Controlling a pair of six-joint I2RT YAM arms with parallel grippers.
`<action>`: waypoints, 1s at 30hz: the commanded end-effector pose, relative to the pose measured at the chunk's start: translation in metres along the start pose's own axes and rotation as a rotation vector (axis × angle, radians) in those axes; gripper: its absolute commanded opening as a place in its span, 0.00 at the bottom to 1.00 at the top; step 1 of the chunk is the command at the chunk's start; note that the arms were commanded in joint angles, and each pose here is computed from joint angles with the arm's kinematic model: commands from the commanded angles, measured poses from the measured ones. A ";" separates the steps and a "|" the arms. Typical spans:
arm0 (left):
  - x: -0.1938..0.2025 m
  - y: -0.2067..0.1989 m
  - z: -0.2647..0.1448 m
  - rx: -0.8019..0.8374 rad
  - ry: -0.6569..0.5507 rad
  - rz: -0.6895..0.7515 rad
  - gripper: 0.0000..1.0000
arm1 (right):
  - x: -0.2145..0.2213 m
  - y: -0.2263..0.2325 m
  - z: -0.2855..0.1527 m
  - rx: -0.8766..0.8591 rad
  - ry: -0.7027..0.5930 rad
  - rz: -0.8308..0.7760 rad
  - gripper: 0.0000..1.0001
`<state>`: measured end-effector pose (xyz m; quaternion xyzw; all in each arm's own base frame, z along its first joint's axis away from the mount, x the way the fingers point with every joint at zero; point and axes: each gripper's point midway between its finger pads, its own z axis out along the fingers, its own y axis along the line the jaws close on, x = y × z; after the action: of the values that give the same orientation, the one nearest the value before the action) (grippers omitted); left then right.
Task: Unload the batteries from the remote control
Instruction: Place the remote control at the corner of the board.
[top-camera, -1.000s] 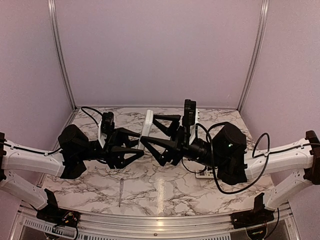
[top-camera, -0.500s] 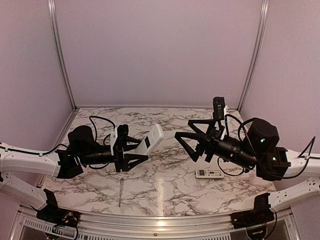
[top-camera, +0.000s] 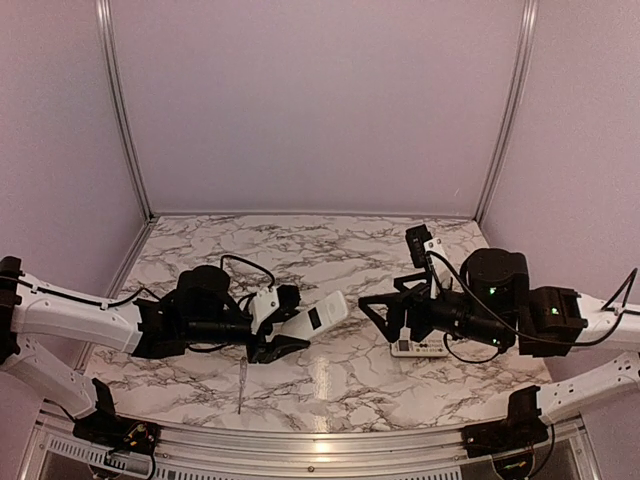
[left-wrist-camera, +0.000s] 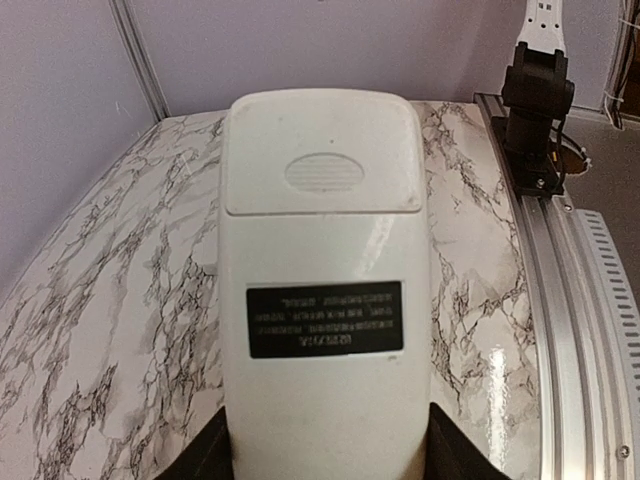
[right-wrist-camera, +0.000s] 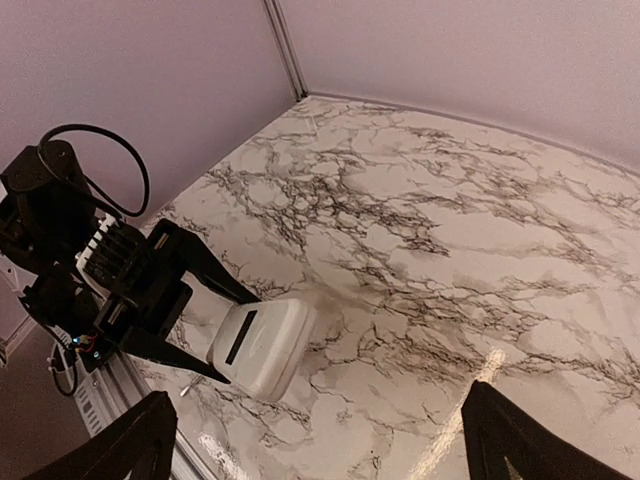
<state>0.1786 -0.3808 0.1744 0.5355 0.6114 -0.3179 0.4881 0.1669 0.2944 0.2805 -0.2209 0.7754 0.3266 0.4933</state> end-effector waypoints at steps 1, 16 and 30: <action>0.020 -0.002 0.011 -0.010 0.087 0.004 0.37 | 0.015 -0.015 0.000 0.085 0.079 -0.006 0.96; 0.086 -0.026 0.042 0.071 0.247 -0.034 0.41 | 0.050 -0.044 0.006 0.198 0.125 -0.055 0.96; 0.123 -0.029 0.067 0.068 0.390 0.029 0.47 | 0.073 -0.044 0.023 0.198 0.167 -0.074 0.95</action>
<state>0.1688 -0.4012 0.0413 0.6004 0.6760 -0.2459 0.3494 0.1769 0.2730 0.1910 -0.2316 0.8360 0.2051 0.4531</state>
